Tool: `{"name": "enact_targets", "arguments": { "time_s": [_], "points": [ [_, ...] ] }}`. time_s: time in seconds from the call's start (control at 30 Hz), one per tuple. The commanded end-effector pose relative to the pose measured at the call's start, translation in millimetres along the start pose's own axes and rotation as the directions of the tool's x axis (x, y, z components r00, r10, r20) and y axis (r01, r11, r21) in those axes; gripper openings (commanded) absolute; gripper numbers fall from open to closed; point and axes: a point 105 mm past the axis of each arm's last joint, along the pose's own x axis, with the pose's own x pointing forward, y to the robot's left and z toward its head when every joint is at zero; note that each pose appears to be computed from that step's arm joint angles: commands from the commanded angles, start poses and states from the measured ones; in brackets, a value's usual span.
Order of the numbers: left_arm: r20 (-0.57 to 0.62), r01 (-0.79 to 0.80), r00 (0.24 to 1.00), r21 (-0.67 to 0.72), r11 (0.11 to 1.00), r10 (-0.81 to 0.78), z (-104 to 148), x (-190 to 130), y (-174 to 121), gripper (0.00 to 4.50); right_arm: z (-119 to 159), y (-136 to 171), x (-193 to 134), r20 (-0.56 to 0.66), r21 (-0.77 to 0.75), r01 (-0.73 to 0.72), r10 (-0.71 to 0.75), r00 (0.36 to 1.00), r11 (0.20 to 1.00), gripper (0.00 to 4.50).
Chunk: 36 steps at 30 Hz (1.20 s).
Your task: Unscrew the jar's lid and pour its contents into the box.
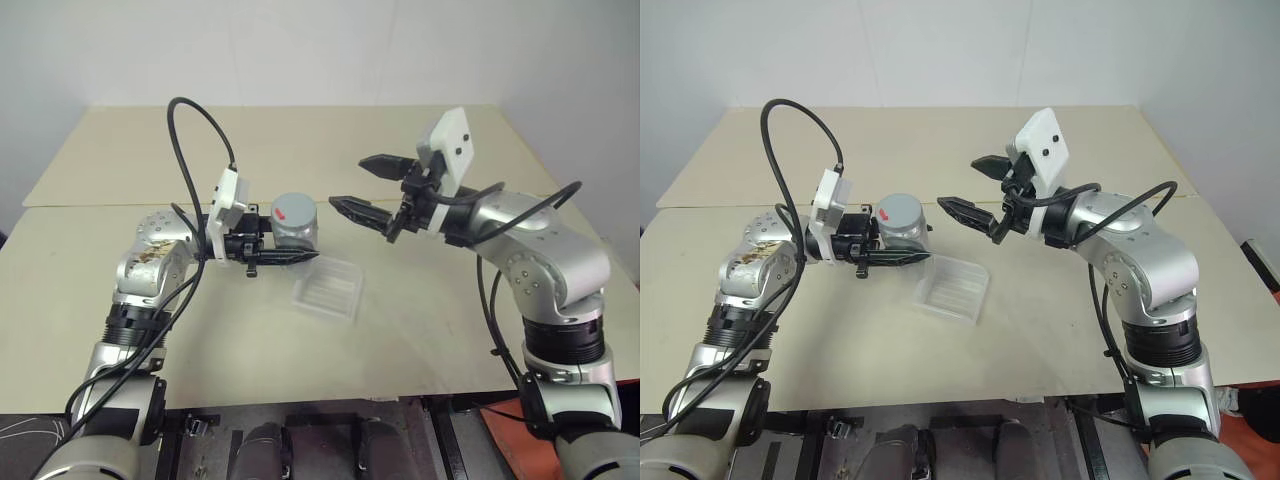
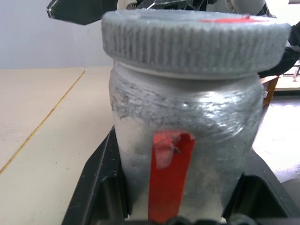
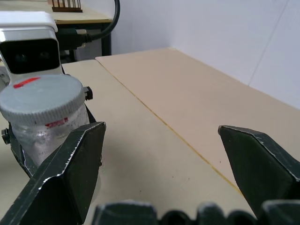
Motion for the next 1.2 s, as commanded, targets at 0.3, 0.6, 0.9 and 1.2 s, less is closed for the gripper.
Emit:
{"name": "enact_targets", "arguments": {
  "time_s": [0.3, 0.6, 0.9, 1.2],
  "points": [
    [0.031, 0.026, 0.999, 0.035, 0.999, -0.028, 9, 6, -2, 1.93, 30, 40, 1, 0.099, -0.048, -0.179, 0.183, 0.978, 0.983, 4.49],
    [0.037, 0.029, 0.999, 0.041, 0.999, -0.03, 9, 10, -2, 1.93, 24, 52, 21, 0.073, -0.024, -0.215, 0.216, 0.974, 0.976, 4.49],
    [0.033, 0.02, 0.999, 0.044, 0.999, -0.021, 9, 7, -2, 1.93, 19, 58, 32, 0.053, 0.0, -0.252, 0.252, 0.966, 0.968, 4.49],
    [0.027, 0.019, 0.999, 0.038, 0.999, -0.02, 7, 5, -4, 1.93, 24, 54, 34, 0.069, 0.028, -0.233, 0.231, 0.971, 0.972, 2.79]
  ]
}}
